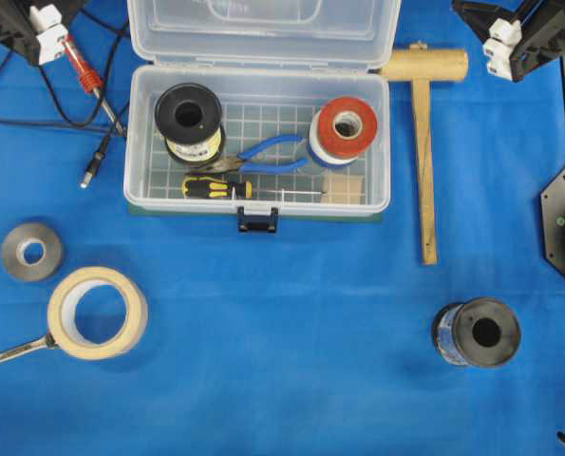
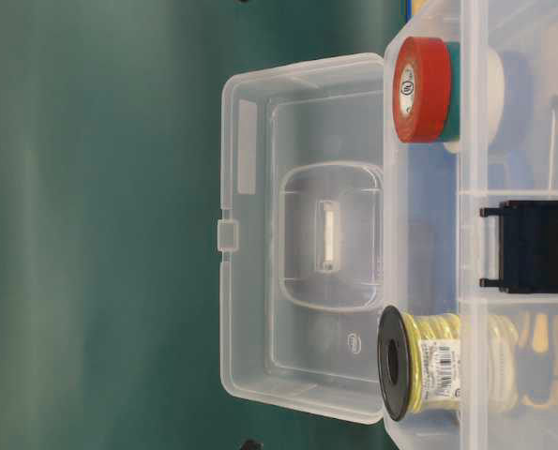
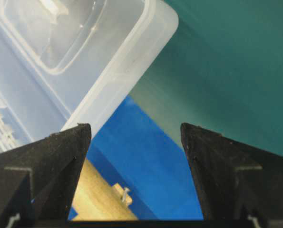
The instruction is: Open the tool box with both arms.
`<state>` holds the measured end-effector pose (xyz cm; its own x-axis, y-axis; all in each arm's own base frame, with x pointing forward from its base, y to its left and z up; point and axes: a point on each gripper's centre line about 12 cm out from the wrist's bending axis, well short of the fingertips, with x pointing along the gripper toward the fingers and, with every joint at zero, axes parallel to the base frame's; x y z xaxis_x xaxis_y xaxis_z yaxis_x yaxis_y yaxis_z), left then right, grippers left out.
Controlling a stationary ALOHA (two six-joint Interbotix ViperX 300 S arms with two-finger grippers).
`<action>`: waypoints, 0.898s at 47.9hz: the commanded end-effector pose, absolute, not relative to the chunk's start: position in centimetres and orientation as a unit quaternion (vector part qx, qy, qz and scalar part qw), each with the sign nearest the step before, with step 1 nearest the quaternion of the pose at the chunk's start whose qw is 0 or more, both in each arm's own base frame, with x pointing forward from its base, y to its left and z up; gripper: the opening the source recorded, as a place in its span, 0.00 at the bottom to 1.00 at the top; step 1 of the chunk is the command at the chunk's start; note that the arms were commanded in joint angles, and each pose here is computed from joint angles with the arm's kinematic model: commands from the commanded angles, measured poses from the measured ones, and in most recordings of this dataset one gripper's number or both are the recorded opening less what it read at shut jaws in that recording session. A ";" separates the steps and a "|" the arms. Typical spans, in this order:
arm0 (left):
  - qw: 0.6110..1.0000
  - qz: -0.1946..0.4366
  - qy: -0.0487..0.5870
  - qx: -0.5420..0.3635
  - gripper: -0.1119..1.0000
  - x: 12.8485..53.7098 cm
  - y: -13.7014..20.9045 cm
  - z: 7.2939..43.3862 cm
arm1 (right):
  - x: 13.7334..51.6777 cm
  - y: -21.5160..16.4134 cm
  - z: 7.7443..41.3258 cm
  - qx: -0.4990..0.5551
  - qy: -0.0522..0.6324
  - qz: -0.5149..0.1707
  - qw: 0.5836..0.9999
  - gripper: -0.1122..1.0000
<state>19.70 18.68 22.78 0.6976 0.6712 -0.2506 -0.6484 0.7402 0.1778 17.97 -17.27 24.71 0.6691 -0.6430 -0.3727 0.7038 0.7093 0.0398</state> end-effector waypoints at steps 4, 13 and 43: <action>0.921 0.361 0.138 0.041 0.78 19.7 18.8 23.5 | 18.1 -17.5 25.3 0.090 0.157 -0.373 0.910 0.80; 0.930 0.338 0.142 0.037 0.78 20.4 17.6 23.3 | 18.8 -16.5 25.3 0.093 0.158 -0.352 0.918 0.80; 0.983 0.094 0.154 0.046 0.78 22.6 4.7 23.0 | 24.1 -4.2 24.5 0.063 0.207 -0.093 0.972 0.80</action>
